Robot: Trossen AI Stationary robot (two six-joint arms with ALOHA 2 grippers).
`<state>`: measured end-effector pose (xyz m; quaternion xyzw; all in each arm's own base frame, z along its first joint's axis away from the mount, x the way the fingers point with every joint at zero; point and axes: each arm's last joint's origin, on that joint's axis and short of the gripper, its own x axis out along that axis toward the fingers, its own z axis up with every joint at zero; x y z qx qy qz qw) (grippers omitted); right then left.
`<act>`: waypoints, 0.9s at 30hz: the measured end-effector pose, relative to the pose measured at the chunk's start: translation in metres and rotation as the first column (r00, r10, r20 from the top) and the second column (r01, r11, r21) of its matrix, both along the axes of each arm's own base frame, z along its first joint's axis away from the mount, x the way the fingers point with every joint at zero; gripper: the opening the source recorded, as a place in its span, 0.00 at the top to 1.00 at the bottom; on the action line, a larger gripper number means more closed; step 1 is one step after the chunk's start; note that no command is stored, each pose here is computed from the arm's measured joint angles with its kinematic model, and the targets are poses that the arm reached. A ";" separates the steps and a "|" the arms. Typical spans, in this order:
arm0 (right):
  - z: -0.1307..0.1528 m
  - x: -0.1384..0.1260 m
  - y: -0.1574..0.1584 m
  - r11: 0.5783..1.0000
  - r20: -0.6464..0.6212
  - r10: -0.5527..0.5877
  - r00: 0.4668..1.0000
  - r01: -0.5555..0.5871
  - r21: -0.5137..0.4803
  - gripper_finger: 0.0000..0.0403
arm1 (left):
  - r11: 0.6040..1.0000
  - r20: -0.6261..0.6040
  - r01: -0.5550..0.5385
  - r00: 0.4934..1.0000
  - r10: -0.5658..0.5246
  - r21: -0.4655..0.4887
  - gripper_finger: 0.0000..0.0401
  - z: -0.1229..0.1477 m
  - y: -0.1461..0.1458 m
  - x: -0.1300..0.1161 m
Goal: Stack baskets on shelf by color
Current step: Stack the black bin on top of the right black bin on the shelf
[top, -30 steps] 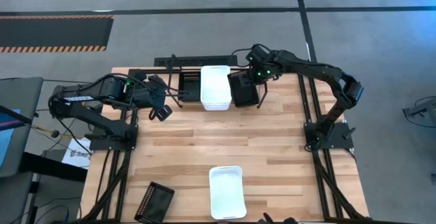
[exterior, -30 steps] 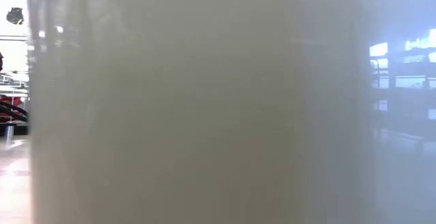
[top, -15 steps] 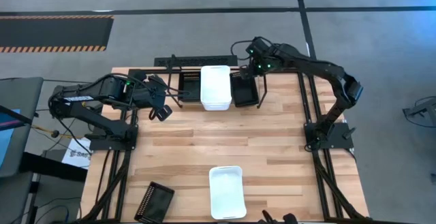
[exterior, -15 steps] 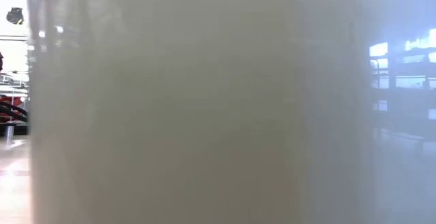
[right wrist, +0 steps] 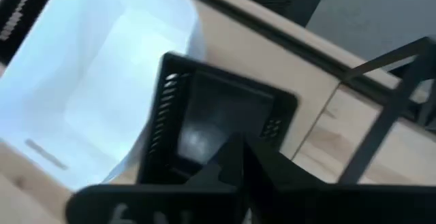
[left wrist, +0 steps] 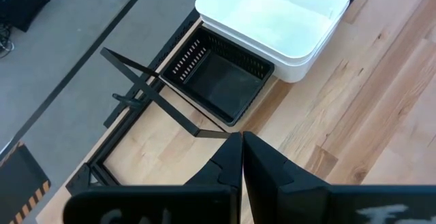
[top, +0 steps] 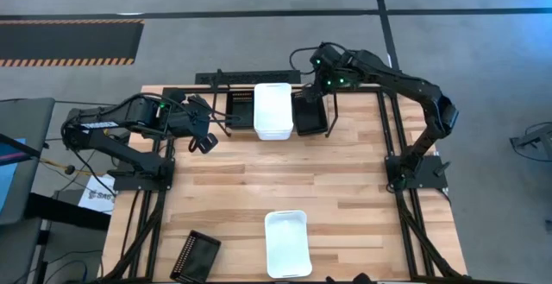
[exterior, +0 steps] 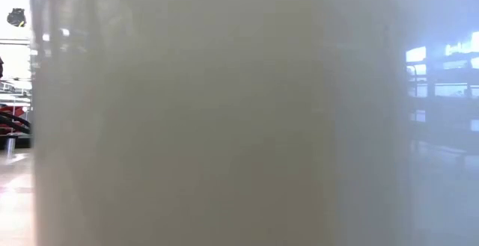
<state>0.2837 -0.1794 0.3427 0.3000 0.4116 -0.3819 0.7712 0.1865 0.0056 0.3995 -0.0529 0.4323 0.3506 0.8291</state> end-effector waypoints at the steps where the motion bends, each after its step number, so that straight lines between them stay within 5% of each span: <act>1: 0.000 -0.001 -0.002 1.000 0.001 -0.003 1.000 0.003 0.002 0.96 | 1.000 0.000 0.000 1.000 0.000 0.000 1.00 0.000 0.000 0.000; 9: -0.019 0.009 -0.019 0.996 0.025 0.035 0.999 -0.037 0.082 0.99 | 1.000 0.000 0.000 1.000 0.000 -0.002 1.00 0.000 0.000 0.000; 17: -0.065 0.031 -0.040 0.991 -0.082 0.080 0.993 -0.071 0.112 0.99 | 1.000 0.004 -0.004 1.000 0.005 -0.006 1.00 0.000 0.000 0.000; 27: -0.082 0.021 -0.067 0.992 -0.127 0.044 0.991 -0.028 0.126 0.99 | 1.000 0.006 -0.008 1.000 0.008 -0.008 1.00 0.000 0.000 0.000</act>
